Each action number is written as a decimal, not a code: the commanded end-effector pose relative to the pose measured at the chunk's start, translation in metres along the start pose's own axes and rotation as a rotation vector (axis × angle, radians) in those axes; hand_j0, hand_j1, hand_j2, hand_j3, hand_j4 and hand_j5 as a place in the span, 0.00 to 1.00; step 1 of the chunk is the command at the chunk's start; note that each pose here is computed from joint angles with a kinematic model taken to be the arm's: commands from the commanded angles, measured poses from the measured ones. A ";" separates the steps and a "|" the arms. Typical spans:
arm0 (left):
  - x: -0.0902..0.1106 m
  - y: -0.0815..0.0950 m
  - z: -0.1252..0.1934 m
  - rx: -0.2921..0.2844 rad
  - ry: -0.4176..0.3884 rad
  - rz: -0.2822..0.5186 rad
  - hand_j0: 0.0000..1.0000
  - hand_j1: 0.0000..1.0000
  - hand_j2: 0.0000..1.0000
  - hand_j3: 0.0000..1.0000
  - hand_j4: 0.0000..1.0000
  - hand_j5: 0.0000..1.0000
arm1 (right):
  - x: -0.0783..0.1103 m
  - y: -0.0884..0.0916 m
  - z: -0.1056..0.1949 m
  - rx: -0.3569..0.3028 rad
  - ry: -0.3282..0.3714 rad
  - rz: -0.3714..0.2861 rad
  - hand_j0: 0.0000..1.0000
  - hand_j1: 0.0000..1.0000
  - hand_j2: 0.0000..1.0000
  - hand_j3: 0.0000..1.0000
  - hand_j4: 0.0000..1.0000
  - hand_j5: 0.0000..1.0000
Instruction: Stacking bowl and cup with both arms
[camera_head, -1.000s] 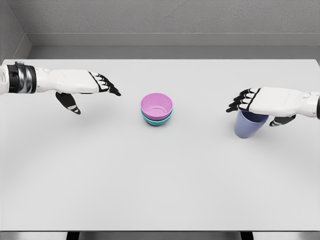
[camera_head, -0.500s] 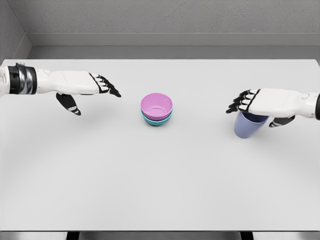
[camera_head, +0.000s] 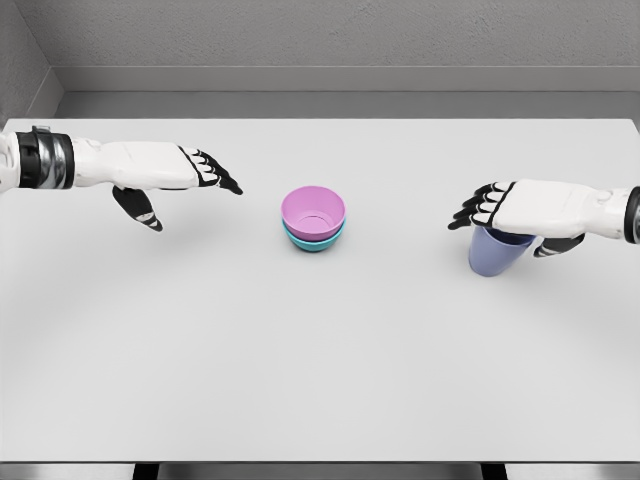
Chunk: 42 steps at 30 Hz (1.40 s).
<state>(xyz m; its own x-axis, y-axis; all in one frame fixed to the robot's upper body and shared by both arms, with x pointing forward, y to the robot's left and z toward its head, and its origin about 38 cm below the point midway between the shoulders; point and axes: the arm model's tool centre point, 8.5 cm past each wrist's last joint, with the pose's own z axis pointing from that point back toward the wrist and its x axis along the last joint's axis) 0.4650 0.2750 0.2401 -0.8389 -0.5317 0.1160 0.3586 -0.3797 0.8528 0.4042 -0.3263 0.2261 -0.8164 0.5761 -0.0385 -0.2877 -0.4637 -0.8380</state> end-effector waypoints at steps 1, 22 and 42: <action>0.000 0.000 0.000 0.004 0.000 0.005 1.00 1.00 1.00 1.00 1.00 1.00 | -0.001 0.000 0.000 -0.003 0.002 -0.005 1.00 1.00 1.00 1.00 1.00 1.00; 0.000 0.000 0.001 0.004 0.001 0.005 1.00 1.00 1.00 1.00 1.00 1.00 | 0.001 0.004 0.000 0.006 -0.001 -0.010 0.84 0.84 0.84 0.84 0.84 0.84; 0.000 0.000 0.001 0.004 0.001 0.005 1.00 1.00 1.00 1.00 1.00 1.00 | -0.002 0.002 0.003 0.000 0.009 -0.008 0.57 0.57 0.57 0.57 0.57 0.57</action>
<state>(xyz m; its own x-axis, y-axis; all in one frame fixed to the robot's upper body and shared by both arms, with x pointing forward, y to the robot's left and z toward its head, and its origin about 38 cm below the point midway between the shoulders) 0.4646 0.2754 0.2399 -0.8387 -0.5320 0.1163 0.3590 -0.3796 0.8527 0.4035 -0.3299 0.2256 -0.8114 0.5832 -0.0390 -0.2926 -0.4629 -0.8367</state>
